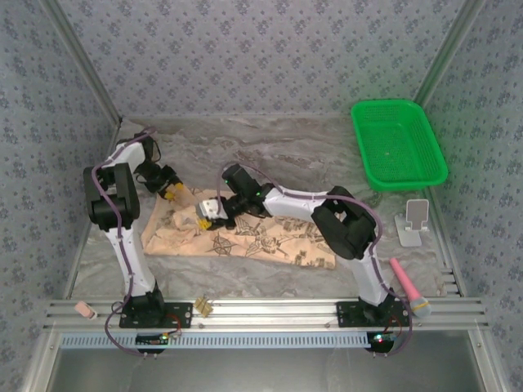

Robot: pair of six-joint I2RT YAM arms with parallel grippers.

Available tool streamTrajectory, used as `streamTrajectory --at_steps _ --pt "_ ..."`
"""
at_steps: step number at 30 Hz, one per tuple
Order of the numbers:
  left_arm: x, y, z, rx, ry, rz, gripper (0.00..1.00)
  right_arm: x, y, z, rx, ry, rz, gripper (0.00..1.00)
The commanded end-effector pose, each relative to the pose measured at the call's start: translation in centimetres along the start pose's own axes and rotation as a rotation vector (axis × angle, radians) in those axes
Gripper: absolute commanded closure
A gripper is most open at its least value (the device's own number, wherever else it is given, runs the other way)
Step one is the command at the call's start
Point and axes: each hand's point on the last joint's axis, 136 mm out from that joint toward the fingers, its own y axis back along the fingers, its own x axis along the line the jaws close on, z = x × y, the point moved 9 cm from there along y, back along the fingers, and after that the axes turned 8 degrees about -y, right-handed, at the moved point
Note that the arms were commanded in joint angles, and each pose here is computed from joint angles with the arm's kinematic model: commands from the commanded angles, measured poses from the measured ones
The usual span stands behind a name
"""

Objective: Fold the inside-out t-shirt

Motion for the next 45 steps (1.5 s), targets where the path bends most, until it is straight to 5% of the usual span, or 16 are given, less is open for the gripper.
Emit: streamTrajectory --at_steps 1,4,10,15,20,32,35,39,45 --pt "0.9 0.1 0.4 0.014 0.007 0.025 0.62 3.2 -0.4 -1.8 0.094 0.035 0.123 0.85" --pt "0.6 2.4 -1.2 -0.01 -0.029 0.0 0.6 2.1 -0.6 -3.5 0.168 -0.054 0.021 0.71" --pt "2.9 5.7 -6.7 -0.06 -0.027 0.025 0.53 0.8 0.8 -0.8 0.082 -0.011 -0.077 0.68" --pt "4.6 5.2 -10.0 -0.071 0.005 0.031 0.53 -1.4 2.6 1.1 0.019 -0.062 -0.251 0.62" --pt "4.4 3.6 -9.5 -0.057 0.038 -0.031 0.54 -2.7 2.5 1.5 -0.029 -0.143 -0.313 0.47" --pt "3.1 0.8 -6.9 -0.056 0.047 0.001 0.63 -4.4 -6.7 1.5 0.031 -0.182 -0.377 0.45" --pt "2.9 0.1 -6.4 -0.033 0.048 0.011 0.69 -4.7 -7.6 -0.1 0.088 -0.194 -0.434 0.46" --pt "2.8 -0.1 -6.2 -0.028 0.042 0.019 0.87 -4.8 -7.5 -0.7 0.139 -0.177 -0.486 0.71" --pt "2.6 1.6 -6.2 -0.049 0.022 0.023 0.94 -4.5 -6.9 -0.2 0.178 -0.215 -0.459 0.97"
